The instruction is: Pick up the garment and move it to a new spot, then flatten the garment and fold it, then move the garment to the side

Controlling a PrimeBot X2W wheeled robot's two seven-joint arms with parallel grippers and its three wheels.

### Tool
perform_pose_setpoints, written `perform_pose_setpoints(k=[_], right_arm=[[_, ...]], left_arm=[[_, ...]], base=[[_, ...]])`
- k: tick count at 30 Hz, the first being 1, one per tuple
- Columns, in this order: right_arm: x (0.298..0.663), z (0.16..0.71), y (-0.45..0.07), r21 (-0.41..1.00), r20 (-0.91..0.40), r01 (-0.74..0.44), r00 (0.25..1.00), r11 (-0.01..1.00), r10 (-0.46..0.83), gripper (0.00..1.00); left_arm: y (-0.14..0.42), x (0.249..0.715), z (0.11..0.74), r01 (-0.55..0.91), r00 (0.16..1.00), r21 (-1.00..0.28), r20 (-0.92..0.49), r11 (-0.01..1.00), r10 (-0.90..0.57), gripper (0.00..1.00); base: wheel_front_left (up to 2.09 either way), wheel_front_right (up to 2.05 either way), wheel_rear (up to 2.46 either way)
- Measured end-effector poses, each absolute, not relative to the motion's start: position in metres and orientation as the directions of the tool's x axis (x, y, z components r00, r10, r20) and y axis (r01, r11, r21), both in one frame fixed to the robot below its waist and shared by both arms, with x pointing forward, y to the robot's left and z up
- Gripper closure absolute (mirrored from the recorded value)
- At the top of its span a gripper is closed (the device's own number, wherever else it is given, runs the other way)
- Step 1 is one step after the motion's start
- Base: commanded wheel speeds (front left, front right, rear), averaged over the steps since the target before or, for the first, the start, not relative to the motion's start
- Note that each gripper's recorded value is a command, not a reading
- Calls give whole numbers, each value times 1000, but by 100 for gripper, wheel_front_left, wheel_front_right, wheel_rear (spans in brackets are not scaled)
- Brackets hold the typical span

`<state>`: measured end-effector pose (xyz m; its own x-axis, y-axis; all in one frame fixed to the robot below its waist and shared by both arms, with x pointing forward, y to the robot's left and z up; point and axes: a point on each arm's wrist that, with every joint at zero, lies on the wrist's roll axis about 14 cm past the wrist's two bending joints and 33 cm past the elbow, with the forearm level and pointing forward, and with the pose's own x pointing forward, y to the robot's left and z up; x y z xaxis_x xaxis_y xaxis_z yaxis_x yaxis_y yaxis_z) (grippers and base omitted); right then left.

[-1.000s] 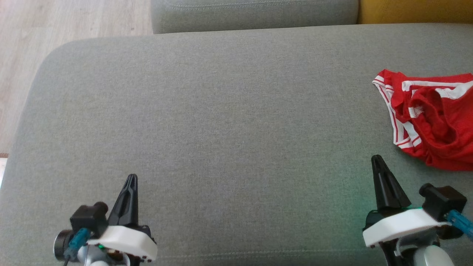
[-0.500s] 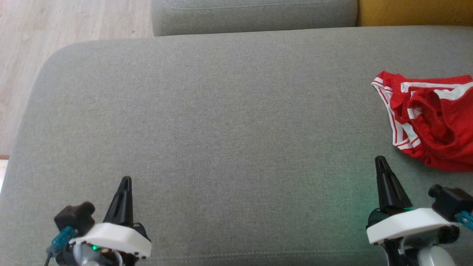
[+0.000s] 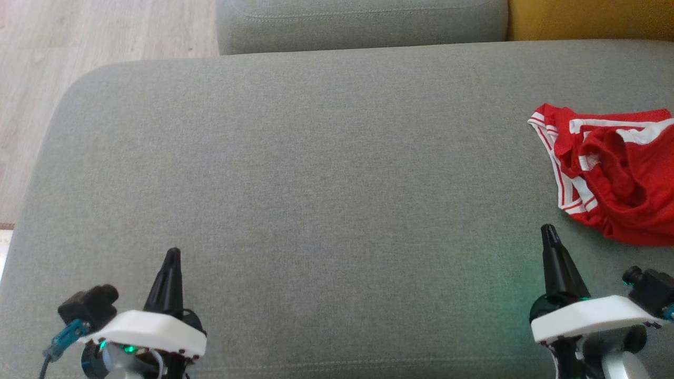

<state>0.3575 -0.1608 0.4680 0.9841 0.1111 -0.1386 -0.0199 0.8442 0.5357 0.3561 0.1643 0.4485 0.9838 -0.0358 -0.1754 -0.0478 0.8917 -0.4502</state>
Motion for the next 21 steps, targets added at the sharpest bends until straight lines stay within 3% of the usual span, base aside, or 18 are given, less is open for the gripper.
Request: perform_pose_setpoints(k=[21], right_arm=[[361,469,-171,709,-130,37,988,704,79,100]], left_arm=[[171,360,448,-115,979,-644,-202,756,-23,100]], base=[[0,0,0]])
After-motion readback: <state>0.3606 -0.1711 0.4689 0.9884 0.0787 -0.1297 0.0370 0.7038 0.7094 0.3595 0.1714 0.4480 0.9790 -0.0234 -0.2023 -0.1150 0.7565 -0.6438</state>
